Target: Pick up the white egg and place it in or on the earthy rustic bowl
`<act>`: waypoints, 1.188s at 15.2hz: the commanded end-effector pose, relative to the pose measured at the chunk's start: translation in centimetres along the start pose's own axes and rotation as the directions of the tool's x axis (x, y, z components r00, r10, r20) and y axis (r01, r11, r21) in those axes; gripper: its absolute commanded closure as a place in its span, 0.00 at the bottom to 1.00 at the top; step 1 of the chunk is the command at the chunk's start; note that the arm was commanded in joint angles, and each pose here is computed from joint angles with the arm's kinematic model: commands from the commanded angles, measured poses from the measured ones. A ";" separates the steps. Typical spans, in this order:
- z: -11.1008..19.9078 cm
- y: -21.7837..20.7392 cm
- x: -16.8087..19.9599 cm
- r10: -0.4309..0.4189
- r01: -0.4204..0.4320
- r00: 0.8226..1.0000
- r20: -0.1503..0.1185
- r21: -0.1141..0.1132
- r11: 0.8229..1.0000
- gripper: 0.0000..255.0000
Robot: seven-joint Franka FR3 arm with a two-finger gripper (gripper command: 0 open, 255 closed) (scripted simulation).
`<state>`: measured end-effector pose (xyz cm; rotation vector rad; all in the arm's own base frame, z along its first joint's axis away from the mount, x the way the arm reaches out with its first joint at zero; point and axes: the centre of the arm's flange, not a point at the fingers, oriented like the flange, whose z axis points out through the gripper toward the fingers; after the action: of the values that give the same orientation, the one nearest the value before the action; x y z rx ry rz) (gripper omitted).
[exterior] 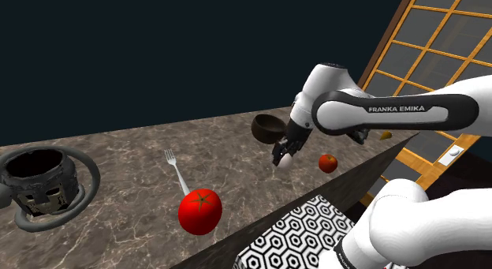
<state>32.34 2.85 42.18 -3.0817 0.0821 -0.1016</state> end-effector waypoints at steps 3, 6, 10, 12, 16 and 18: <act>-2.1 -0.2 0.1 0.000 0.000 1.000 0.000 0.000 1.000 1.00; -3.7 -0.3 0.2 0.000 0.000 1.000 0.000 0.000 1.000 1.00; -5.8 -0.4 0.3 0.000 0.000 1.000 0.000 0.000 1.000 1.00; -6.8 -0.4 0.4 0.000 0.000 1.000 0.000 0.000 1.000 1.00; -7.6 1.1 2.6 0.000 0.000 1.000 0.000 0.000 1.000 1.00; -7.6 2.7 4.7 0.000 0.000 1.000 0.000 0.000 1.000 1.00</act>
<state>35.35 0.22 49.88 -3.0812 0.0830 -0.1007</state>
